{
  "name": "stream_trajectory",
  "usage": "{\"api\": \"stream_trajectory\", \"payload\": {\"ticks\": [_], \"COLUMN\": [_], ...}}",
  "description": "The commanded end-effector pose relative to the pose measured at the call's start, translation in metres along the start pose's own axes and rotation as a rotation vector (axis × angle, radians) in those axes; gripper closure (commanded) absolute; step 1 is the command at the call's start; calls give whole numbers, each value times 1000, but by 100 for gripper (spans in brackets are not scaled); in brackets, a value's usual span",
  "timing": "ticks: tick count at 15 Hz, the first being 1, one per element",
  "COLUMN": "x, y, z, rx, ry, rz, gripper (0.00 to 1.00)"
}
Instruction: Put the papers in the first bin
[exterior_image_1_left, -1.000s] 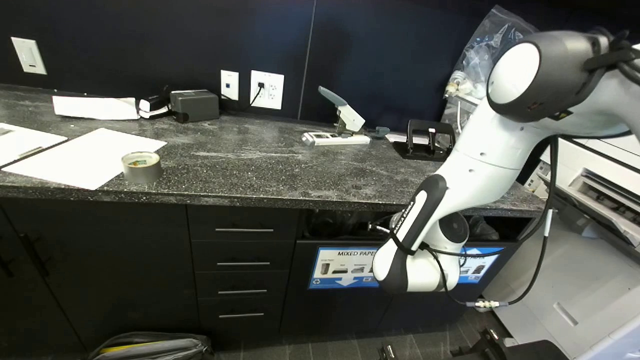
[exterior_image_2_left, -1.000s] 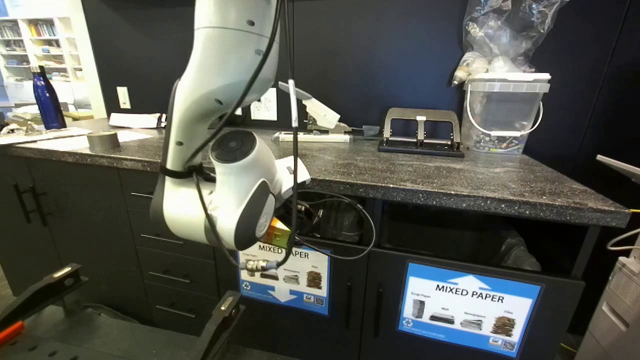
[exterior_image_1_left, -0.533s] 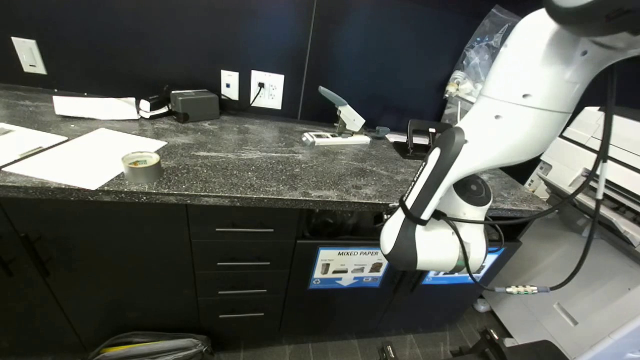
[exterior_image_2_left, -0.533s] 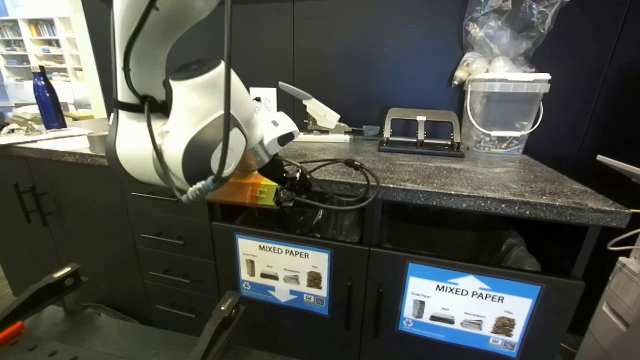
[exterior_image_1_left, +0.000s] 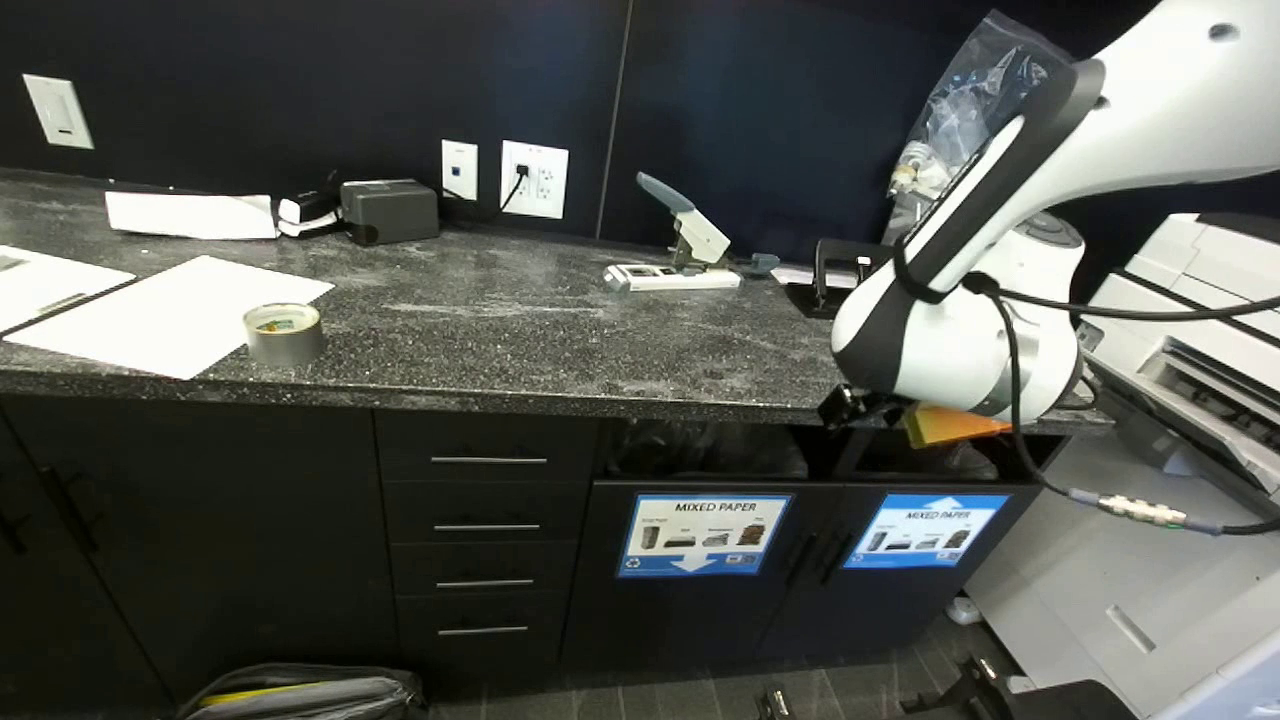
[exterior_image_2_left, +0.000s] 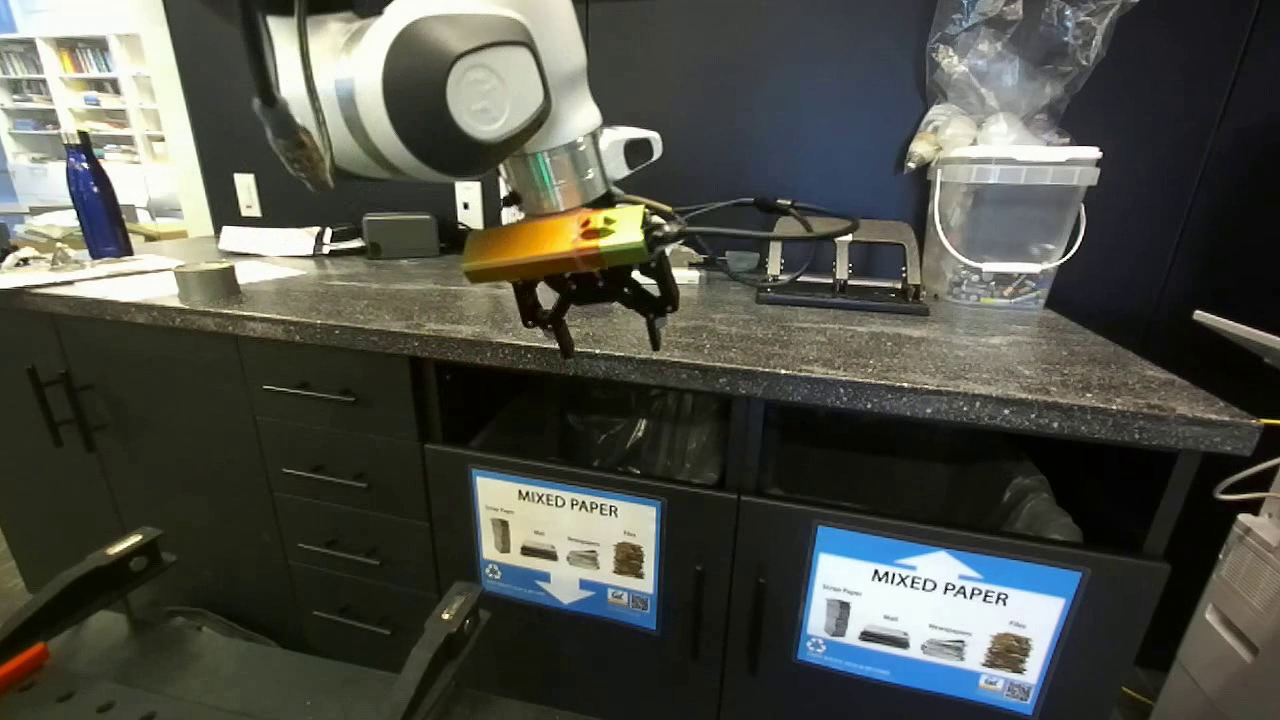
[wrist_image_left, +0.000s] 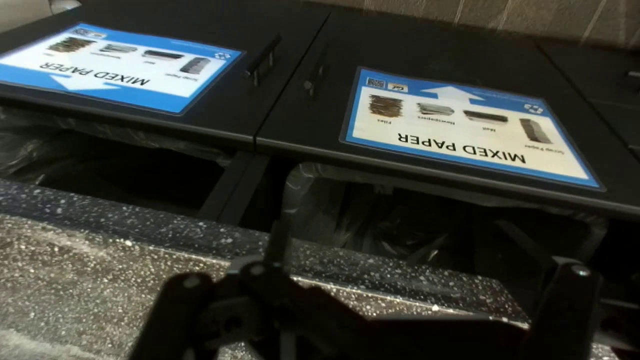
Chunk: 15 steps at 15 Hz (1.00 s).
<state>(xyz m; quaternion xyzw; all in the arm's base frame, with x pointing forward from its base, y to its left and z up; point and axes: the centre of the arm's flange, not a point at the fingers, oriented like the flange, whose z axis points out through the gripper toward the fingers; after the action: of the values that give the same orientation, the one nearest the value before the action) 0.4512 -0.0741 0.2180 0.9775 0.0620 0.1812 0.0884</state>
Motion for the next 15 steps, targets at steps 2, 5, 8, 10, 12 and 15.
{"api": "stream_trajectory", "payload": {"ticks": [2, 5, 8, 10, 12, 15], "x": [30, 41, 62, 79, 94, 106], "y": [33, 50, 53, 45, 35, 21], "z": [-80, -97, -128, -158, -199, -266], "rx": [59, 64, 80, 80, 87, 49], "ry": [-134, -203, -212, -196, -169, -108], "rz": [-169, -264, -322, -314, -284, -209], "gripper": [0, 0, 0, 0, 0, 0]}}
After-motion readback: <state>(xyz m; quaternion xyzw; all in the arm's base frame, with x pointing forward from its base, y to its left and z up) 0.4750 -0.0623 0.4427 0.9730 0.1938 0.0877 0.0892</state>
